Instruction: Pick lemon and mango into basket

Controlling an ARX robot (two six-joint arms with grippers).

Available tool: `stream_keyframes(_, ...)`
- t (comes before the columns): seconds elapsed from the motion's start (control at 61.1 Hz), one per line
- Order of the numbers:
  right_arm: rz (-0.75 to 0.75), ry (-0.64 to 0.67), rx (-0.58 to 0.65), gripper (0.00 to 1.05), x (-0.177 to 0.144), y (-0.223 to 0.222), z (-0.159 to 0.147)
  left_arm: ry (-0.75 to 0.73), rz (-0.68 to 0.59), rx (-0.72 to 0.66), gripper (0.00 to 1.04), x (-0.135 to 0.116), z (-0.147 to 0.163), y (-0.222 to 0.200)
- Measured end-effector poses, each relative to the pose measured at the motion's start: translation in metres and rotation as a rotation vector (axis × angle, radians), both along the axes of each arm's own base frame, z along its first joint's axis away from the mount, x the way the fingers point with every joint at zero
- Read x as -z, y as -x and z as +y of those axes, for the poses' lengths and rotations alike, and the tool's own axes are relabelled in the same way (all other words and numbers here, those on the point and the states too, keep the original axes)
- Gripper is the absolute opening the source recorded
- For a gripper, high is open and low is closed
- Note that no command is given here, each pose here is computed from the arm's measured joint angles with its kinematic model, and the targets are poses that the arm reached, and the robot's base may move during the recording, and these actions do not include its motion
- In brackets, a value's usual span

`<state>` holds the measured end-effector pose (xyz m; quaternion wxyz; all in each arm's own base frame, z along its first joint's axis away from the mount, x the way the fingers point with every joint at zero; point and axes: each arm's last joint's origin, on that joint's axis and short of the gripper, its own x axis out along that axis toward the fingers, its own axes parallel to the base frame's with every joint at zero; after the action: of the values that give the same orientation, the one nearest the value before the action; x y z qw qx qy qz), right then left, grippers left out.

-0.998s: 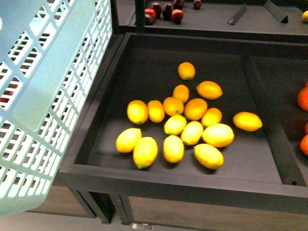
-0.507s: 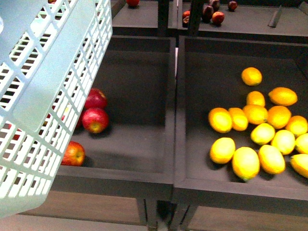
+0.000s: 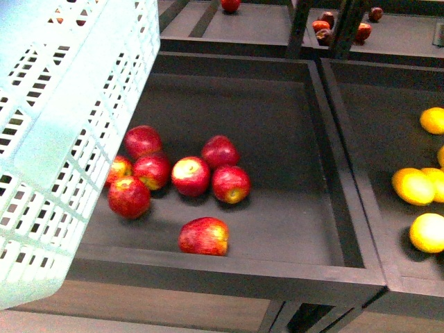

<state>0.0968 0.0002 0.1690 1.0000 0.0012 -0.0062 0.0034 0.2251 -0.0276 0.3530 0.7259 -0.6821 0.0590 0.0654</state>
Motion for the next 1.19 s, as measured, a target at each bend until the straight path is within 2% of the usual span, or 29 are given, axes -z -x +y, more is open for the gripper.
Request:
stream_keyframes(0.033, 0.000, 0.000, 0.000, 0.96, 0.000, 0.000, 0.000, -0.034, 0.032, 0.032, 0.29, 0.000, 0.001, -0.001)
stream_keyframes(0.098, 0.000, 0.000, 0.004, 0.96, 0.000, 0.000, 0.000, -0.160, 0.182, 0.216, 0.29, -0.006, -0.003, -0.007)
stream_keyframes(0.131, -0.001, 0.000, 0.004, 0.96, 0.000, 0.000, 0.000, -0.294, 0.243, 0.399, 0.28, -0.011, -0.010, -0.017)
stream_keyframes(0.18, 0.000, 0.000, 0.004, 0.96, 0.000, 0.000, 0.000, -0.402, 0.236, 0.544, 0.28, -0.012, -0.023, -0.031)
stream_keyframes(0.278, 0.000, 0.000, 0.004, 0.96, 0.000, 0.000, 0.000, -0.570, 0.196, 0.733, 0.28, -0.003, -0.058, -0.065)
stream_keyframes(0.409, 0.000, 0.000, 0.008, 0.96, 0.000, 0.000, 0.000, -0.639, 0.145, 0.859, 0.28, -0.001, -0.090, -0.091)
stream_keyframes(0.54, 0.000, 0.000, 0.007, 0.96, 0.000, 0.000, 0.000, -0.602, 0.126, 1.031, 0.28, 0.005, -0.130, -0.100)
stream_keyframes(0.704, 0.000, 0.000, 0.008, 0.96, 0.000, 0.000, 0.000, -0.559, 0.095, 1.171, 0.28, 0.008, -0.181, -0.099)
stream_keyframes(0.818, 0.000, 0.000, 0.008, 0.96, 0.000, 0.000, 0.000, -0.565, 0.072, 1.227, 0.28, 0.006, -0.202, -0.092)
stream_keyframes(1.194, 0.000, 0.000, 0.007, 0.96, 0.000, 0.000, 0.000, -0.567, 0.059, 1.250, 0.28, 0.004, -0.208, -0.087)
